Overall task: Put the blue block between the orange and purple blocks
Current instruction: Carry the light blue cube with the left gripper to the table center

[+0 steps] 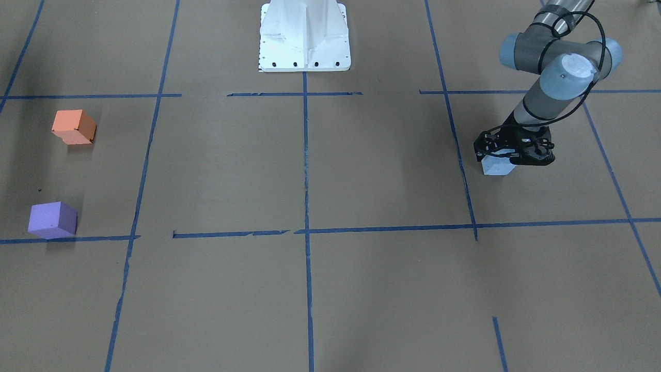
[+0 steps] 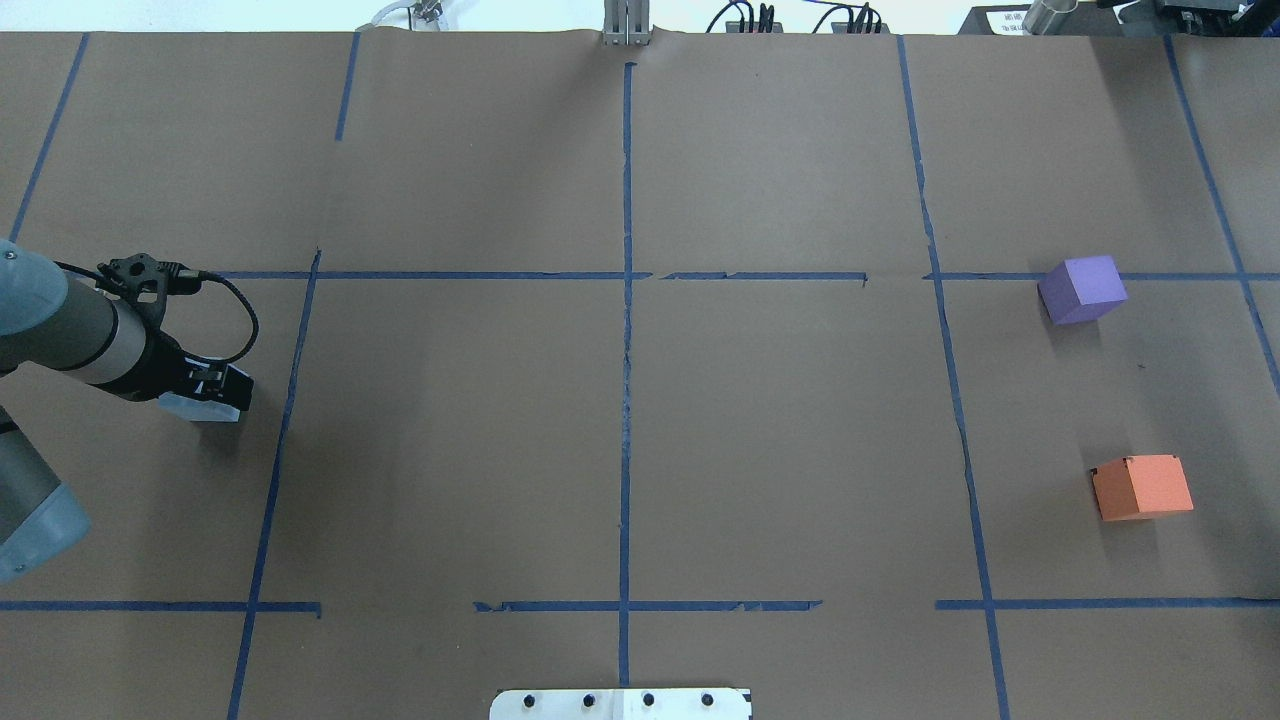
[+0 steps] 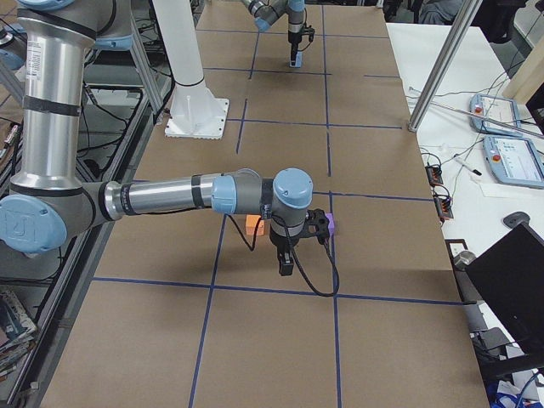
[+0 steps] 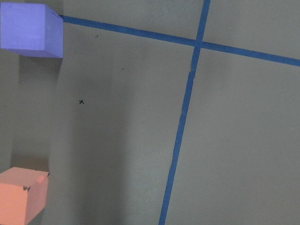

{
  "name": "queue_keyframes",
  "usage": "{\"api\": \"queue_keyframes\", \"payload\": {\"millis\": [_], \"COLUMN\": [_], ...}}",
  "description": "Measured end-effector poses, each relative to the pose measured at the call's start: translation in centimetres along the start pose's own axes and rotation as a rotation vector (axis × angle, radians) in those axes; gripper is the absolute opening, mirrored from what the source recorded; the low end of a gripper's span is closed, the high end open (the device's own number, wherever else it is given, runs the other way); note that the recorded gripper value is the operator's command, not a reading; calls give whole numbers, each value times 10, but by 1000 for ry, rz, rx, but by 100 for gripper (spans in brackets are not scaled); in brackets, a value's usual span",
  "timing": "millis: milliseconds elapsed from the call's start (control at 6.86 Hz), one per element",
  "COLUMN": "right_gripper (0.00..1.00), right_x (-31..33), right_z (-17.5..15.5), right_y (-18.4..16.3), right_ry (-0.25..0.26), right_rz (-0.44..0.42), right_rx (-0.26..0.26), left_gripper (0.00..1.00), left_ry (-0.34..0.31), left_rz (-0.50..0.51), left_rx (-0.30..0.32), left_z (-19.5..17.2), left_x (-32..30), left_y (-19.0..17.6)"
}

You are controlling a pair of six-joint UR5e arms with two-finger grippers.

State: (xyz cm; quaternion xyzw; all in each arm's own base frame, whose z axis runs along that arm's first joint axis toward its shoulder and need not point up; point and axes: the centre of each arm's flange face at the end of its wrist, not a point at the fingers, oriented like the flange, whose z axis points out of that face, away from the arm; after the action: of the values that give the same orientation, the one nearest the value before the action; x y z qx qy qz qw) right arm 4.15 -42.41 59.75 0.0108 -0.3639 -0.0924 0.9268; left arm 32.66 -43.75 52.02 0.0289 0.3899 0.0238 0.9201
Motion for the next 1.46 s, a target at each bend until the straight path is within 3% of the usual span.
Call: {"api": "queue_keyframes", "payload": {"millis": [292, 583, 875, 1167, 1458], "right_gripper": [100, 100, 100, 100, 100], "right_x": [-1, -1, -2, -3, -2], "right_z": [-1, -1, -2, -2, -2], "right_y": [0, 0, -2, -2, -2], "right_ry": [0, 0, 1, 1, 1], "right_rz": [-1, -1, -4, -5, -4], "right_rx": [2, 3, 5, 5, 4], "left_gripper": [41, 44, 48, 48, 48], "left_ry": [9, -6, 28, 45, 21], "left_rz": [1, -33, -68, -79, -85], "left_rx": [7, -8, -39, -33, -9], "left_z": [-22, -68, -90, -81, -44], "left_x": [26, 129, 241, 345, 428], "left_y": [-8, -47, -50, -46, -32]}}
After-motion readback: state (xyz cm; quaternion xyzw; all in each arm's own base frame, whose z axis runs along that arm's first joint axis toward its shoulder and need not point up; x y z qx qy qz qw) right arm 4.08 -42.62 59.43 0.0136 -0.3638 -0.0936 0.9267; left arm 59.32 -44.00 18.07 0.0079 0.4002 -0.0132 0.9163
